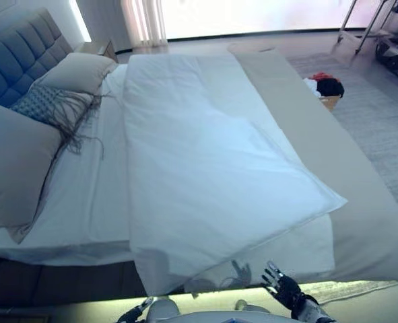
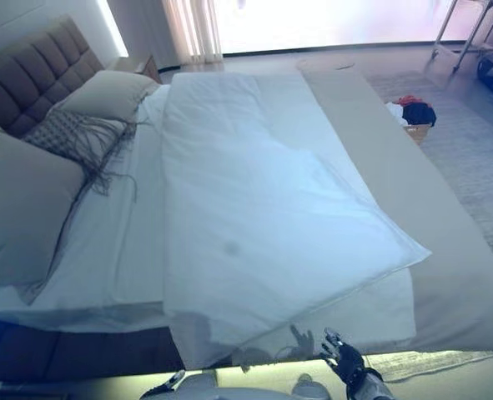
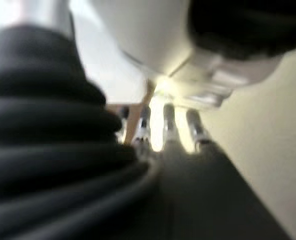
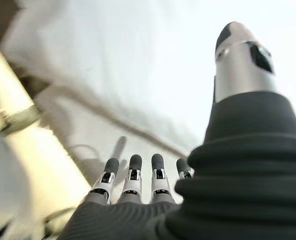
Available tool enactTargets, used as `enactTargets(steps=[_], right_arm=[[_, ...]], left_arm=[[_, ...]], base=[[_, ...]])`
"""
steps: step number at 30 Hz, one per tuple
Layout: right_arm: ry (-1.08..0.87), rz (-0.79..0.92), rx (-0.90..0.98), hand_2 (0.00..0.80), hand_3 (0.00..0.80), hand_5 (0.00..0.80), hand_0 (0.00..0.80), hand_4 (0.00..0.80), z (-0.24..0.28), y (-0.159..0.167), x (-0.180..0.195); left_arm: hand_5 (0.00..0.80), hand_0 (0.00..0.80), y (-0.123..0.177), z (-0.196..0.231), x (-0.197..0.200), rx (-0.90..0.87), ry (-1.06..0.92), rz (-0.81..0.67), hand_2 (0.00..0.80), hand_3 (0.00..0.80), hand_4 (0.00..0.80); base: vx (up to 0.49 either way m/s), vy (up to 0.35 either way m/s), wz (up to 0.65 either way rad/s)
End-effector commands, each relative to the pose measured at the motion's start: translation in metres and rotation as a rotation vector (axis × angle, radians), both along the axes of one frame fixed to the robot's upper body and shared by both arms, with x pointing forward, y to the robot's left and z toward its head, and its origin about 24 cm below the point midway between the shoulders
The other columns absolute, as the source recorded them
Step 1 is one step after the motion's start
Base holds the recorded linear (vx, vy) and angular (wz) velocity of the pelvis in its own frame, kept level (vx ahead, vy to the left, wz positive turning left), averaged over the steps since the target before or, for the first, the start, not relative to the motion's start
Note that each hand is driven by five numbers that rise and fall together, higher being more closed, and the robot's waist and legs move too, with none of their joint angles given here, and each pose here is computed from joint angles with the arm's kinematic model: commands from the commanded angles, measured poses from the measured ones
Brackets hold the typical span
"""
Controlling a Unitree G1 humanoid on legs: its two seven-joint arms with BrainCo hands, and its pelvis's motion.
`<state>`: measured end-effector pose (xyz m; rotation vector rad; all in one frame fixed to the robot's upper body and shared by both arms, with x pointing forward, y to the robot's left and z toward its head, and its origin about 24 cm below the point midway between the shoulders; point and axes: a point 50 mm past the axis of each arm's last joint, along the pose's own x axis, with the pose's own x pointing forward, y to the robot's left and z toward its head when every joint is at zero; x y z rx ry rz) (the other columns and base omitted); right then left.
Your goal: Make the bed neatly
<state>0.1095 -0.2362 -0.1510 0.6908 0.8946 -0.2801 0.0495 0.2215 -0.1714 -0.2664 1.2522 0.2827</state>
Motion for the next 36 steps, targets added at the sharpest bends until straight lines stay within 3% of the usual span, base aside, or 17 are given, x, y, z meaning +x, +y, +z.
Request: enactTargets(steps=[1,8,16,23,31,36], right_arm=[[-0.183,-0.126,0.008,0.000,0.000,0.000,0.000,0.000,0.017,-0.002,0.047],[-0.186,-0.220,-0.075,0.000,0.000,0.000,0.000,0.000,0.026,-0.013,0.066],[-0.008,-0.218,-0.219,0.000,0.000,0.000,0.000,0.000,0.030,-0.033,0.071],[-0.101,-0.289,-0.282,0.000,0.000,0.000,0.000,0.000,0.075,-0.053,0.135],[-0.156,-0.320,-0.266,0.000,0.000,0.000,0.000,0.000,0.091,-0.062,0.149],[-0.330,-0.251,-0.328,0.000,0.000,0.000,0.000,0.000,0.126,-0.077,0.175]], left_arm=[[0.000,0.000,0.016,0.005,0.013,0.050,-0.011,-0.039,0.000,0.000,0.000],[0.000,0.000,0.016,0.006,0.016,0.042,-0.023,-0.058,0.000,0.000,0.000],[0.000,0.000,0.016,0.008,0.026,0.035,-0.070,-0.112,0.000,0.000,0.000],[0.000,0.000,0.022,0.033,0.106,0.020,-0.294,-0.100,0.000,0.000,0.000],[0.000,0.000,0.010,0.057,0.157,-0.051,-0.517,-0.056,0.000,0.000,0.000],[0.000,0.000,-0.005,0.087,0.197,-0.152,-0.752,0.014,0.000,0.000,0.000]], base=[[0.113,0.035,0.16],[0.064,-0.005,0.18],[0.012,-0.040,0.08],[-0.261,-0.056,0.04],[-0.135,-0.005,-0.04],[-0.093,0.029,-0.13]])
